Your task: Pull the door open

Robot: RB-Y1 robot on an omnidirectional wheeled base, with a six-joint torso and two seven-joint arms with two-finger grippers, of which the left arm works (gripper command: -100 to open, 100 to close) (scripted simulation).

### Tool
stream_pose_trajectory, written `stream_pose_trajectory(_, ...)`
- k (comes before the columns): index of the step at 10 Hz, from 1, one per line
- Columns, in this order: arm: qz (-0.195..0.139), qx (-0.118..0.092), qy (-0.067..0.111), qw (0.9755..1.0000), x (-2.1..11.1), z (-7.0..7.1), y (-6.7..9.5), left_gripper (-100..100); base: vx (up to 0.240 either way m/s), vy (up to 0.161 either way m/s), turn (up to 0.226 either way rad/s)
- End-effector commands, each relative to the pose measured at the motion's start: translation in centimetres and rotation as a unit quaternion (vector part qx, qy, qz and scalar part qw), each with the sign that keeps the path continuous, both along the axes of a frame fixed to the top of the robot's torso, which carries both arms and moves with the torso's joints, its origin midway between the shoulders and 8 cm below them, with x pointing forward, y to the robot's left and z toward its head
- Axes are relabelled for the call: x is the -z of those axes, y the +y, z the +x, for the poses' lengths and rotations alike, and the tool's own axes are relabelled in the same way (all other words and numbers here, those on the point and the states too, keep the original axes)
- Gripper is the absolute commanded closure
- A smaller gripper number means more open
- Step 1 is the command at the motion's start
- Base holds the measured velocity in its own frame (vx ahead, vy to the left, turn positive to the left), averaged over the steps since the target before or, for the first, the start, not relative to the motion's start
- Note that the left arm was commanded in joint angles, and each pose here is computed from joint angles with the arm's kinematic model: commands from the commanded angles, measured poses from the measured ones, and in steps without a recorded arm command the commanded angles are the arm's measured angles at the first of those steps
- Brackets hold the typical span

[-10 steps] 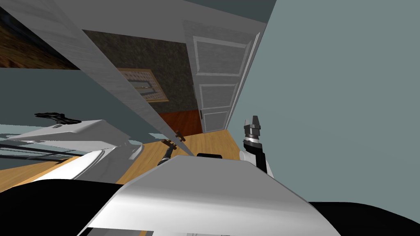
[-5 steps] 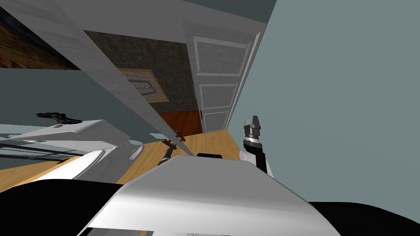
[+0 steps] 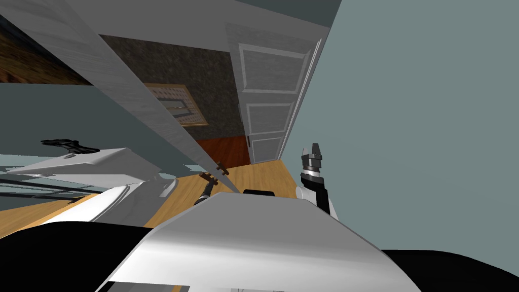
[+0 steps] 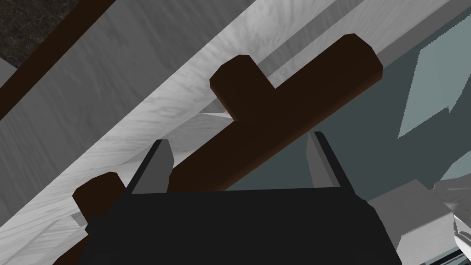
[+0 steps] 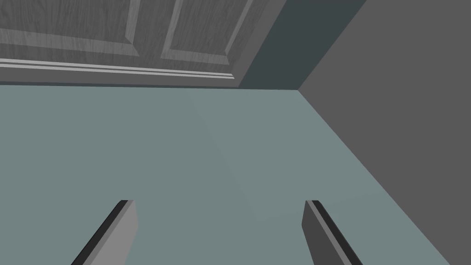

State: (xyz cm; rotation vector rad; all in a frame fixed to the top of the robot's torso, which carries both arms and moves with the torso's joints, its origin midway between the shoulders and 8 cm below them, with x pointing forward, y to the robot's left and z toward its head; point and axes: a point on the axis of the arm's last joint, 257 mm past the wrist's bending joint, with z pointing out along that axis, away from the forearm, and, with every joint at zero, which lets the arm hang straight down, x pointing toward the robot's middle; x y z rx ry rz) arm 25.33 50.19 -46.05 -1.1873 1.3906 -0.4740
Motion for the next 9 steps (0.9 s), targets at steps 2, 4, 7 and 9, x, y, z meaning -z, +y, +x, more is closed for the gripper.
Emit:
stream_pose_trajectory(2, -0.018, -0.002, -0.008, 0.9998, 0.03, 0.59, -0.49, 100, -0.024, 0.028, -0.006)
stream_pose_trajectory(4, -0.018, -0.002, -0.008, 0.9998, 0.03, 0.59, -0.49, 100, 0.002, -0.003, 0.003)
stream_pose_trajectory(7, -0.018, -0.002, -0.008, 0.9998, 0.03, 0.59, -0.49, 100, 0.001, -0.002, 0.002)
stream_pose_trajectory(9, -0.025, -0.002, -0.012, 0.9996, -0.02, 0.77, -0.62, 100, -0.01, 0.012, -0.016)
